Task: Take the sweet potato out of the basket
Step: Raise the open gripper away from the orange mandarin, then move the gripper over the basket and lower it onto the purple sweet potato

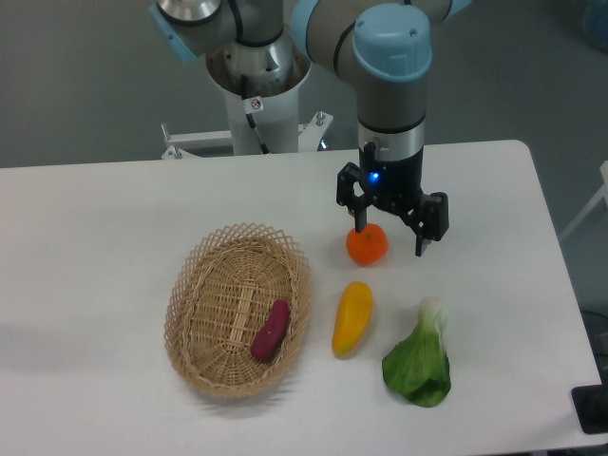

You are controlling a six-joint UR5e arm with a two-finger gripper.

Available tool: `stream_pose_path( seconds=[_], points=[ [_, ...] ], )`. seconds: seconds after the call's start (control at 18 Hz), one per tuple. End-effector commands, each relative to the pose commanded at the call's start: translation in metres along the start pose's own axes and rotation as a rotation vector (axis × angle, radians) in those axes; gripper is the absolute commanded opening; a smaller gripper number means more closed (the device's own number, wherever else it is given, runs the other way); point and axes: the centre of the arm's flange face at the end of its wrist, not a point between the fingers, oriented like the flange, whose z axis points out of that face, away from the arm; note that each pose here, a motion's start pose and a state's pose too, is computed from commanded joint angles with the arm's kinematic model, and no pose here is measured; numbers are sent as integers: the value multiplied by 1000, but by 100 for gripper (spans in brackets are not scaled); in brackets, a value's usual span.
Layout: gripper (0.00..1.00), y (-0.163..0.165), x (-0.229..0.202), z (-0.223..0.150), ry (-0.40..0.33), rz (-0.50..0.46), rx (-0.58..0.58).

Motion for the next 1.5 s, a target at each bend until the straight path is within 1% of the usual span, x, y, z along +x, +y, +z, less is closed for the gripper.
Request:
stream_pose_path(
  seconds=[0.17, 0.22, 0.28, 0.33, 0.44, 0.56, 0.61, 0.78, 1.0, 1.17, 1.22, 1.33, 1.5],
  points=[
    [100, 1, 5, 4, -8, 2, 9],
    [100, 2, 8, 6, -2, -12, 7],
    [100, 2, 13, 12, 3, -48, 5],
    [100, -1, 15, 12, 4, -68, 7],
    [100, -15, 29, 14, 14, -69, 7],
    [100, -14, 35, 23, 30, -73, 1],
    [100, -16, 38, 24, 38, -88, 3],
    [100, -26, 51, 38, 57, -193, -4],
    [100, -43, 69, 60, 67, -249, 2],
    [100, -61, 90, 84, 90, -245, -15],
    [100, -61, 94, 90, 102, -246, -22],
    [100, -72, 104, 98, 106, -219, -17],
    [100, -90, 118, 119, 102, -170, -1]
  ],
)
